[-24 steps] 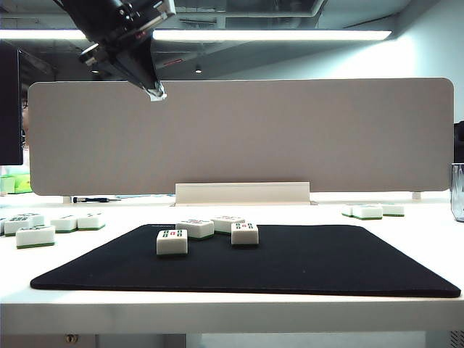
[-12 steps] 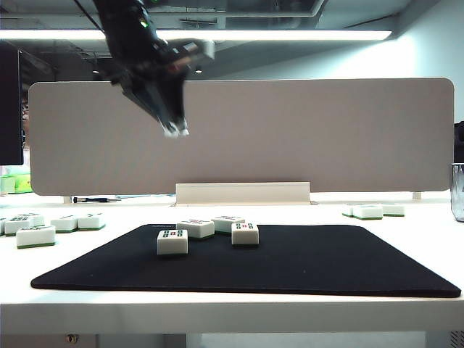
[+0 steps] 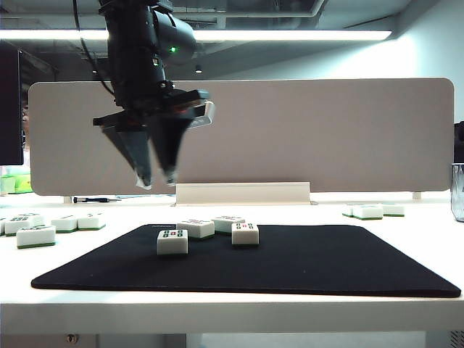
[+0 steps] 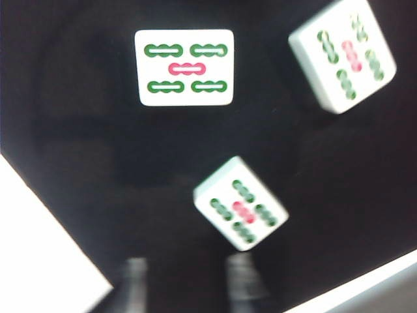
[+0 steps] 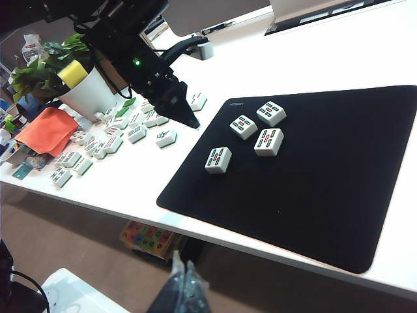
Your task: Arrange four mahjong tiles into a neat stack, creating two layers of paired tiles.
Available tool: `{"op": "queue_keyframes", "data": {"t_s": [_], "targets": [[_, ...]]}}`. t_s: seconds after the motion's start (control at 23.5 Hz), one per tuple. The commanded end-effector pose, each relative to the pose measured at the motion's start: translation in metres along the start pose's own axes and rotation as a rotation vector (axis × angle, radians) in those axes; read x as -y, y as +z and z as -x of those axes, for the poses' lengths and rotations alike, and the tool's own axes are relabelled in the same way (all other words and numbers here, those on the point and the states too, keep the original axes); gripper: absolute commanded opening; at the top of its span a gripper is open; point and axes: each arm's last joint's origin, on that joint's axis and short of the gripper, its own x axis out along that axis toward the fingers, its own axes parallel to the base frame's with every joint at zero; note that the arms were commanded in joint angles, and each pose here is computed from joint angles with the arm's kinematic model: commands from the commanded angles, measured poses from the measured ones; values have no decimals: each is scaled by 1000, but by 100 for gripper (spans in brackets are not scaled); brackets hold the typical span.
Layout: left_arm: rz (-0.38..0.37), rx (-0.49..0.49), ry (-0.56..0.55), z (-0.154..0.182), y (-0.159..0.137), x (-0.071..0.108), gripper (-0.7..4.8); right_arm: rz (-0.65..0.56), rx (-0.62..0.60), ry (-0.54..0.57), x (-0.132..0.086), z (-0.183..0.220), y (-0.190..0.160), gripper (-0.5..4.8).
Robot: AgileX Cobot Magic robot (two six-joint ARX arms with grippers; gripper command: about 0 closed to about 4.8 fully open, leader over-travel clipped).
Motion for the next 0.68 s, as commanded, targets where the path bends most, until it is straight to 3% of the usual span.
{"op": "queue_keyframes", "data": {"t_s": [0.04, 0.13, 0.21, 0.26, 0.34, 0.55, 0.68], "targets": [[191, 4, -55, 1, 1, 2, 292, 18, 17, 4, -2, 2, 0, -1], [242, -8, -54, -3, 2, 2, 291, 18, 21, -6, -1, 2, 0, -1], [105, -63, -49, -7, -2, 4, 291, 17, 26, -19, -1, 2, 0, -1], [-19, -79, -53, -10, -3, 5, 291, 18, 26, -20, -1, 2, 0, -1], [-163, -70, -59, -15, 0, 5, 291, 18, 26, -20, -1, 2, 0, -2], [-423, -118, -85, -37, 4, 8, 292, 17, 26, -20, -1, 2, 0, -2], [-559, -130, -77, -45, 6, 11, 336, 17, 26, -20, -1, 2, 0, -1]]}}
